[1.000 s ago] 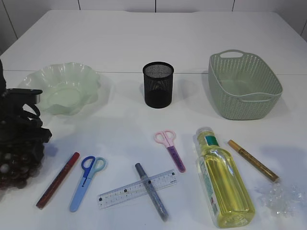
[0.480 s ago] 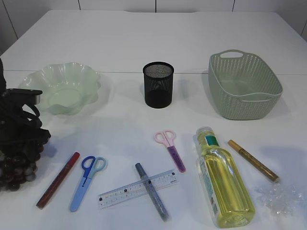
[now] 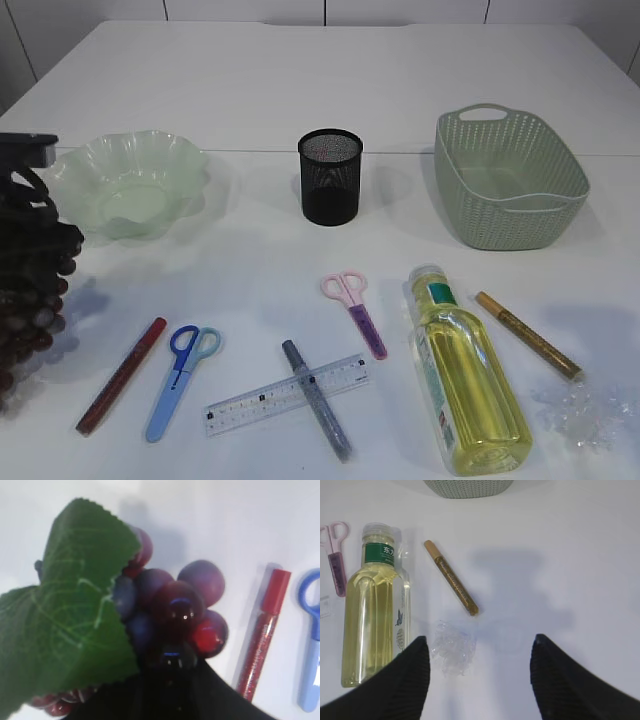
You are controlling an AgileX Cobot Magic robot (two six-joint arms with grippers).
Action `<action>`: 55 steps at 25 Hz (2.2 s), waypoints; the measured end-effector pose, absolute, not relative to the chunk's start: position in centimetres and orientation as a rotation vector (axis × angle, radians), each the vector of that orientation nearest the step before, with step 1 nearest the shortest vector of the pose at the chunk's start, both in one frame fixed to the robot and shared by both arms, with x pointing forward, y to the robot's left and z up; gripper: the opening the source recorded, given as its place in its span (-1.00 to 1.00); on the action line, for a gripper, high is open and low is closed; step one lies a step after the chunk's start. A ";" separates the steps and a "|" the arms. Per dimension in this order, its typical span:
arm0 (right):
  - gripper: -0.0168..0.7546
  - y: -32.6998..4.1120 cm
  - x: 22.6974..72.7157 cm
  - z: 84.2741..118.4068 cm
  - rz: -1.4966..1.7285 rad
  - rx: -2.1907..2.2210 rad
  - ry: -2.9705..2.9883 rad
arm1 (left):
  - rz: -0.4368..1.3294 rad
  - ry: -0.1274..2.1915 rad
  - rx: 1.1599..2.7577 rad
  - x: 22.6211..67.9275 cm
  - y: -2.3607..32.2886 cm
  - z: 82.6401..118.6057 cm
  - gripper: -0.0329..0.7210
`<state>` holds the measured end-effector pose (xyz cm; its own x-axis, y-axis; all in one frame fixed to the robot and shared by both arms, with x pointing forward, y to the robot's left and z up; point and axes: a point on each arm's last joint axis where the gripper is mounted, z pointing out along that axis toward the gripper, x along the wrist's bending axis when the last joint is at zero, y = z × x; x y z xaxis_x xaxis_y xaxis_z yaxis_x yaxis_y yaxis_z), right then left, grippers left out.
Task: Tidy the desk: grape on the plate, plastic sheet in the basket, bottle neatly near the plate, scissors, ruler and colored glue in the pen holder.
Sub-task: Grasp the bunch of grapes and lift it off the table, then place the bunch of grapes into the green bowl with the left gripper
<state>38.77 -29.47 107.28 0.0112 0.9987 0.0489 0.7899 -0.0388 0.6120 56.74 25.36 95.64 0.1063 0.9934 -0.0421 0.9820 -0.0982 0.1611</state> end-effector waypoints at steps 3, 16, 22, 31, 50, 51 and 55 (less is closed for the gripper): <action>0.33 -29.5 38.8 107.3 0.677 1.882 1.830 | 0.190 1.956 2.170 56.1 25.4 98.5 -0.62; 0.33 -29.5 38.8 107.2 0.674 1.883 1.833 | 0.506 1.723 1.928 53.0 25.8 111.0 -0.62; 0.33 -29.5 38.9 107.1 0.669 1.887 1.836 | 0.622 1.623 1.820 55.3 25.5 115.2 -0.62; 0.33 -29.5 39.0 107.1 0.665 1.890 1.839 | 0.661 1.591 1.779 62.8 24.5 114.2 -0.63; 0.33 -29.5 40.6 105.4 0.571 1.961 1.906 | 0.640 1.649 1.877 72.6 23.5 100.6 -0.17; 0.33 -29.5 40.6 105.4 0.569 1.963 1.907 | 0.627 1.659 1.890 72.5 23.5 100.3 -0.10; 0.33 -29.5 40.7 105.4 0.567 1.964 1.908 | 0.603 1.683 1.926 72.3 23.6 99.9 0.16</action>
<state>40.65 -29.45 105.36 0.0163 0.9988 0.0455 0.8614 -0.0372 0.5065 72.35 23.58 99.88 0.1341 0.9910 0.0000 0.7652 -0.1035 0.6354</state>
